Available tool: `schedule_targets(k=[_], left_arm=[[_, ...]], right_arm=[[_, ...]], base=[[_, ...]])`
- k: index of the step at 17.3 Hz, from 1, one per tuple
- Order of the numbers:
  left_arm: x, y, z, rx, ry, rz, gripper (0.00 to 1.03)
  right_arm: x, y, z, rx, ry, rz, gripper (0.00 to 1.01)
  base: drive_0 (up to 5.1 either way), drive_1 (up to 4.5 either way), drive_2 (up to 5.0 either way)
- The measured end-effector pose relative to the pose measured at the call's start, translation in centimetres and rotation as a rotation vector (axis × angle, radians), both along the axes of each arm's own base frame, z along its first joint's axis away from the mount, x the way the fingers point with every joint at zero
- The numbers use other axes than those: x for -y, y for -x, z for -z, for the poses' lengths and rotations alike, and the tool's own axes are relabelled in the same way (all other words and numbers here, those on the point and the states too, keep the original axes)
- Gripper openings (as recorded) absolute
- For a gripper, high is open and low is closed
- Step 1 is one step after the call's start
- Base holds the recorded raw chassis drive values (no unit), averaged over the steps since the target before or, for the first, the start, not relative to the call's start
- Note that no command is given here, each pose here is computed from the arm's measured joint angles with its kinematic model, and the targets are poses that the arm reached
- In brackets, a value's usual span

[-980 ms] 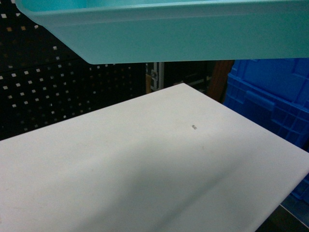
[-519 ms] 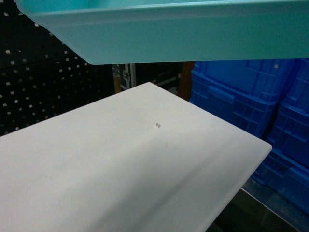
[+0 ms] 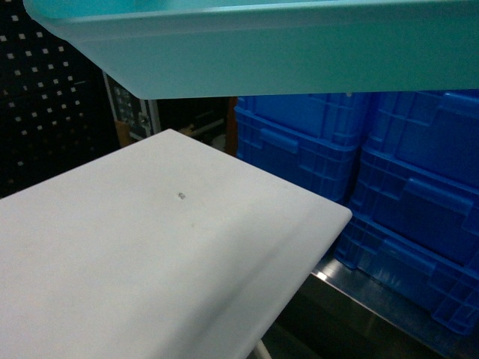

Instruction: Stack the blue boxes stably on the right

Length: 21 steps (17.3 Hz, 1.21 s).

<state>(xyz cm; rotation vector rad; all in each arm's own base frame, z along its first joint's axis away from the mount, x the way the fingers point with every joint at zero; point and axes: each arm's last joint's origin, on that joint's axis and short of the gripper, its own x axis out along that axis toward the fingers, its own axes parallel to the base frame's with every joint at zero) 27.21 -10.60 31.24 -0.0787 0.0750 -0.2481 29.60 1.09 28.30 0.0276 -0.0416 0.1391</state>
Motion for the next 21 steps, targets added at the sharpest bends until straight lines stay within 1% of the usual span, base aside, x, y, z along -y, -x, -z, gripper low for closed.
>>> schedule_targets(k=[21], left_arm=[[-0.04, -0.02, 0.01, -0.001, 0.000, 0.001, 0.02]], right_arm=[[0.00, 0.00, -0.01, 0.001, 0.000, 0.000, 0.07]], base=[[-1.7, -1.66, -1.7]])
